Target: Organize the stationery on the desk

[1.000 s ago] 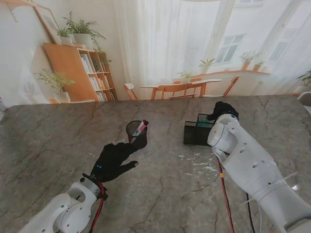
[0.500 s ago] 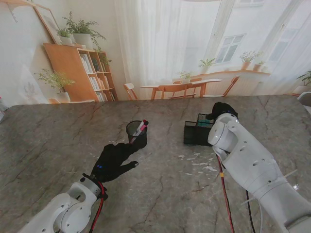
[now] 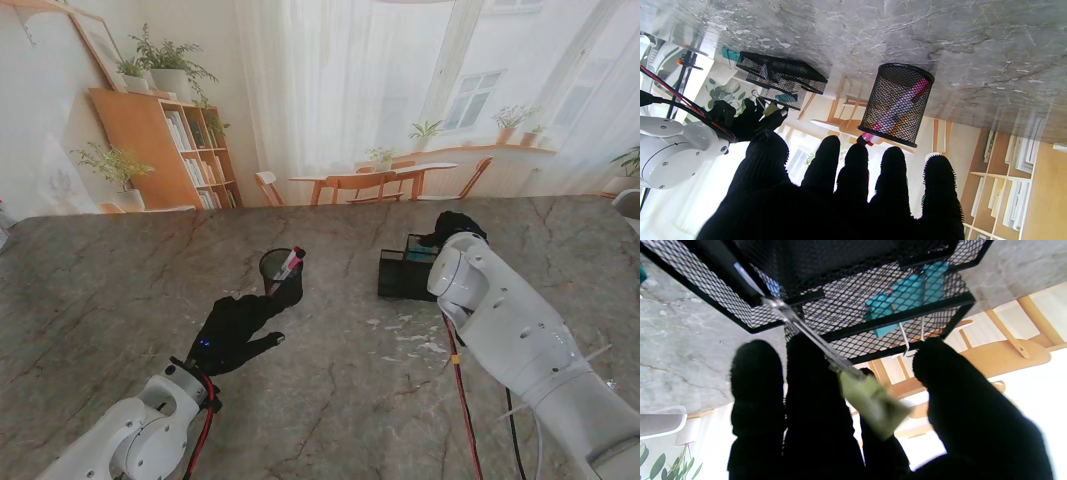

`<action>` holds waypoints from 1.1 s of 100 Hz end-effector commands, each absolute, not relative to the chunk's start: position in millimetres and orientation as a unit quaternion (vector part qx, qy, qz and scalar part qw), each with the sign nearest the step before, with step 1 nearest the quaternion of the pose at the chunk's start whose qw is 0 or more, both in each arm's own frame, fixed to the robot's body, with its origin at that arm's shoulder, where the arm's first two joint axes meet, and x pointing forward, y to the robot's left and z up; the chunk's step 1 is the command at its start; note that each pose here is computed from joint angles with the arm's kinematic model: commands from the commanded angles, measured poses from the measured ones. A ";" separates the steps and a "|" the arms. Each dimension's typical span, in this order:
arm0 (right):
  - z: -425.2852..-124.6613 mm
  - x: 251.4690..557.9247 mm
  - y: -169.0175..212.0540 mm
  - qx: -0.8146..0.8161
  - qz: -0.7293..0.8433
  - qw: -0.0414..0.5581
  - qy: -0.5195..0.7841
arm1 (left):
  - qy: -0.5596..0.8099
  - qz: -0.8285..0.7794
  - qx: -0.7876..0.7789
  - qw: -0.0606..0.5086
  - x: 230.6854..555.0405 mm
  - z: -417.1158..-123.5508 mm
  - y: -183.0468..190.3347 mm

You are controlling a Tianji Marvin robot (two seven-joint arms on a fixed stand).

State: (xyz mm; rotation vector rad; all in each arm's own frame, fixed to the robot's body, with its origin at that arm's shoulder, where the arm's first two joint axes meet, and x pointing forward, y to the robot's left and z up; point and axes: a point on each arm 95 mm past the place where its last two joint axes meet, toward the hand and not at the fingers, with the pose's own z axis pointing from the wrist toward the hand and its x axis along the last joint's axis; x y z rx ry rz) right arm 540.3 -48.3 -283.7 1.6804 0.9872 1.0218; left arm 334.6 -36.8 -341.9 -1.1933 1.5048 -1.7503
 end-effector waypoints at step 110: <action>-245.5 532.1 -45.4 0.658 0.486 0.414 0.400 | 0.558 -0.648 -0.445 0.266 333.8 -345.1 -37.4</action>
